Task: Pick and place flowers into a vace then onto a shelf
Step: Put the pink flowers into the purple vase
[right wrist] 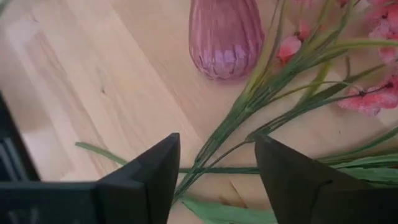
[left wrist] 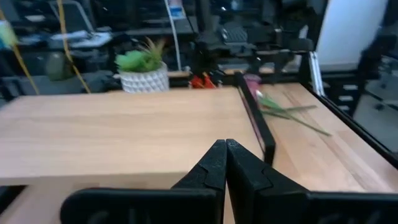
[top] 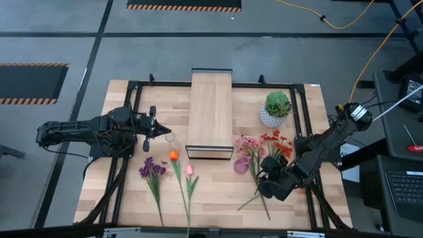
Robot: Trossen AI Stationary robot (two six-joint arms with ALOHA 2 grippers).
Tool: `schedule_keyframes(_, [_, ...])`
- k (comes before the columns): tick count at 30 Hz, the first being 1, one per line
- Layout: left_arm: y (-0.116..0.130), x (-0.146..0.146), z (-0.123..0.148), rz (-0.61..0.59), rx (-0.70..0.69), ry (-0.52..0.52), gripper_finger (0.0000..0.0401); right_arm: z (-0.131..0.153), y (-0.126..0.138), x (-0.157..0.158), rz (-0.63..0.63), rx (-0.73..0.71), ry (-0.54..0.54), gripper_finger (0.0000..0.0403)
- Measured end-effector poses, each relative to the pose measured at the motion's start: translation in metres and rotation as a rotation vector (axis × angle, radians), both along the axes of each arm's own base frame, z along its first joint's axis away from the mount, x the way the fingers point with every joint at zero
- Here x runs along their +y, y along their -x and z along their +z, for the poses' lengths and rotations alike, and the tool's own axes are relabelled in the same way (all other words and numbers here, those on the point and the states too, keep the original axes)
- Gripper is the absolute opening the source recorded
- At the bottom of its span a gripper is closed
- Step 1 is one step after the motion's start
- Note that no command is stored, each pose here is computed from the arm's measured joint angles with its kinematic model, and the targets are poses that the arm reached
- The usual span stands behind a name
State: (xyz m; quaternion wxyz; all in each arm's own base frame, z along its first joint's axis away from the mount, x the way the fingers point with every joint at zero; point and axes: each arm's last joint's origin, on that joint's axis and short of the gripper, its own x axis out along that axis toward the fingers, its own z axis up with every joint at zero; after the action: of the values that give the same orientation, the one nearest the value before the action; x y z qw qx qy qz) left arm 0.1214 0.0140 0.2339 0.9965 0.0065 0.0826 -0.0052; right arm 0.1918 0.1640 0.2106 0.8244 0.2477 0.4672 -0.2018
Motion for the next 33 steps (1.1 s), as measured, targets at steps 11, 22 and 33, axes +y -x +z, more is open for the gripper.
schedule_keyframes(11, [-0.002, 0.0, -0.005, 0.003, 0.054, 0.008, 0.0004, -0.032, -0.009, 0.01, -0.088, 0.092, 0.015, 0.0218])
schedule_keyframes(22, [-0.003, 0.001, -0.006, 0.008, 0.064, 0.009, 0.0004, -0.057, -0.02, 0.02, -0.124, 0.113, -0.011, 0.0218])
schedule_keyframes(33, [-0.003, 0.001, -0.007, 0.008, 0.065, 0.011, 0.0004, -0.069, -0.021, 0.022, -0.147, 0.138, 0.011, 0.0218])
